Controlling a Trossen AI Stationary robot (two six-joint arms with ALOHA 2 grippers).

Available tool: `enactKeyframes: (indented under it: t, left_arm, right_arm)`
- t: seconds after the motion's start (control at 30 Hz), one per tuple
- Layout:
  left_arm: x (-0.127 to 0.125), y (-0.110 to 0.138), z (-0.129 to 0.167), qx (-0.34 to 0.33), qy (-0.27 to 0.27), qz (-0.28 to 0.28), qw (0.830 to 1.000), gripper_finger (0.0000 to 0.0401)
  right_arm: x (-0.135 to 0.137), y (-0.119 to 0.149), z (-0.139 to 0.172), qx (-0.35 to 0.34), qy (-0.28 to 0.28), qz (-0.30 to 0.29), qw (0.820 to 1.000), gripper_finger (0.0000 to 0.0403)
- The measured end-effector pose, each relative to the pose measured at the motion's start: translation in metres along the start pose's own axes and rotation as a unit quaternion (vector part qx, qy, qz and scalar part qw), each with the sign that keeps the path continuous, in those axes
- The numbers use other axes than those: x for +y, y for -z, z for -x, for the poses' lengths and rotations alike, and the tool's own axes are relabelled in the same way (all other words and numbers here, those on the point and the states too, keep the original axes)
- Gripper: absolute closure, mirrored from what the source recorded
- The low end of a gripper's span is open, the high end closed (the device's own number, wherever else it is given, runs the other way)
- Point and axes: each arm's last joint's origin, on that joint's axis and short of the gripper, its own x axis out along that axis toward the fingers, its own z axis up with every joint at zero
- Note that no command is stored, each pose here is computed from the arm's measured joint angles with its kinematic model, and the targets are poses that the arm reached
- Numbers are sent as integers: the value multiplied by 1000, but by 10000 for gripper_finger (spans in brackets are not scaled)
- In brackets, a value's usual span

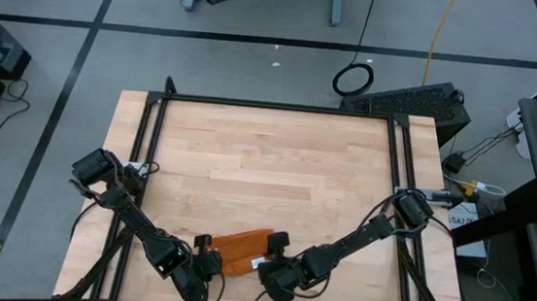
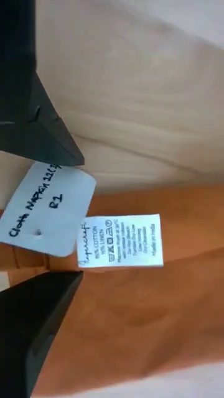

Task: Roll towel
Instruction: Roll the brown towel

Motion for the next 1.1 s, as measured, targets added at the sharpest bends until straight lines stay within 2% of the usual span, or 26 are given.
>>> enactKeyframes:
  t: [0.2, 0.3, 0.43, 0.53, 0.63, 0.8, 0.9, 1.0, 1.1]
  left_arm:
    - [0, 0, 0, 0, 0, -2, 1000, 377]
    - [0, 0, 0, -1, 0, -8, 1000, 377]
    - [-1, 0, 1, -33, -22, 14, 999, 372]
    - [-4, 3, 2, -35, -21, 10, 999, 344]
    - [-8, 8, 5, -33, -21, -1, 999, 293]
    - [-10, 17, 20, -24, -33, -12, 999, 196]
    - [-13, 16, 35, -51, -32, -8, 998, 152]
    - [-20, 15, 48, -110, -29, -15, 993, 127]
    - [-34, 19, 51, -175, -23, -47, 983, 121]
  right_arm:
    - [-4, 1, -8, 12, -13, -12, 1000, 177]
    - [-6, 1, -11, 18, -24, -34, 999, 221]
    - [-13, 0, -13, 32, -54, -69, 996, 293]
    - [-20, -2, -15, 47, -93, -109, 989, 349]
    - [-23, -2, -17, 60, -130, -123, 982, 388]
    - [-31, -3, -20, 87, -194, -161, 964, 378]
    - [-40, -4, -23, 106, -236, -191, 947, 375]
    - [-51, -5, -26, 117, -266, -217, 932, 383]
    - [-63, -6, -30, 123, -283, -234, 922, 386]
